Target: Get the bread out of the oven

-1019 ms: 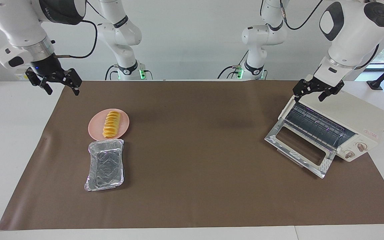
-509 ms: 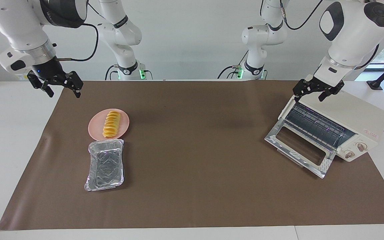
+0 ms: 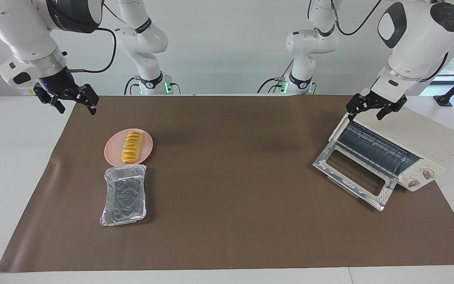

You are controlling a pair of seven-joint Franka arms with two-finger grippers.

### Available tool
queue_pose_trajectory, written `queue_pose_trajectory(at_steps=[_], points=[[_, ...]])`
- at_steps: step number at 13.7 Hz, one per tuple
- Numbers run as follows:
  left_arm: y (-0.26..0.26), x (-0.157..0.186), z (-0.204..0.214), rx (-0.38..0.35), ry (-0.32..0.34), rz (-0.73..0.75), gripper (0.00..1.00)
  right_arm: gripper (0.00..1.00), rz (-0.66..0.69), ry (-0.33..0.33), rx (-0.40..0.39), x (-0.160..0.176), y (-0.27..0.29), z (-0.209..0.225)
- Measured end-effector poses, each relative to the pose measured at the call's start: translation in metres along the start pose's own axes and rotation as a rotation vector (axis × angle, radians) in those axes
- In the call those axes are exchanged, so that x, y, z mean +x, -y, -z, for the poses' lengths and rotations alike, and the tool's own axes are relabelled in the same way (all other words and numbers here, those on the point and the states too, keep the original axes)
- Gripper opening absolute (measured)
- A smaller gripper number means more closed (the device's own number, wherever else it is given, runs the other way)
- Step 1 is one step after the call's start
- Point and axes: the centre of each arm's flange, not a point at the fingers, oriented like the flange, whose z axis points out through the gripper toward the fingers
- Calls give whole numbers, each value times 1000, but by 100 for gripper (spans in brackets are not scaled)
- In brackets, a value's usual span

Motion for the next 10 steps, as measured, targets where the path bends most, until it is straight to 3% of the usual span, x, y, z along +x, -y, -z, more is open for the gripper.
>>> queue_pose_trajectory(at_steps=[4, 10], points=[[0, 0, 0, 0, 0, 0, 100, 100, -2, 42, 2, -4, 0, -5], [0, 0, 0, 0, 0, 0, 100, 100, 0, 41, 2, -4, 1, -4]])
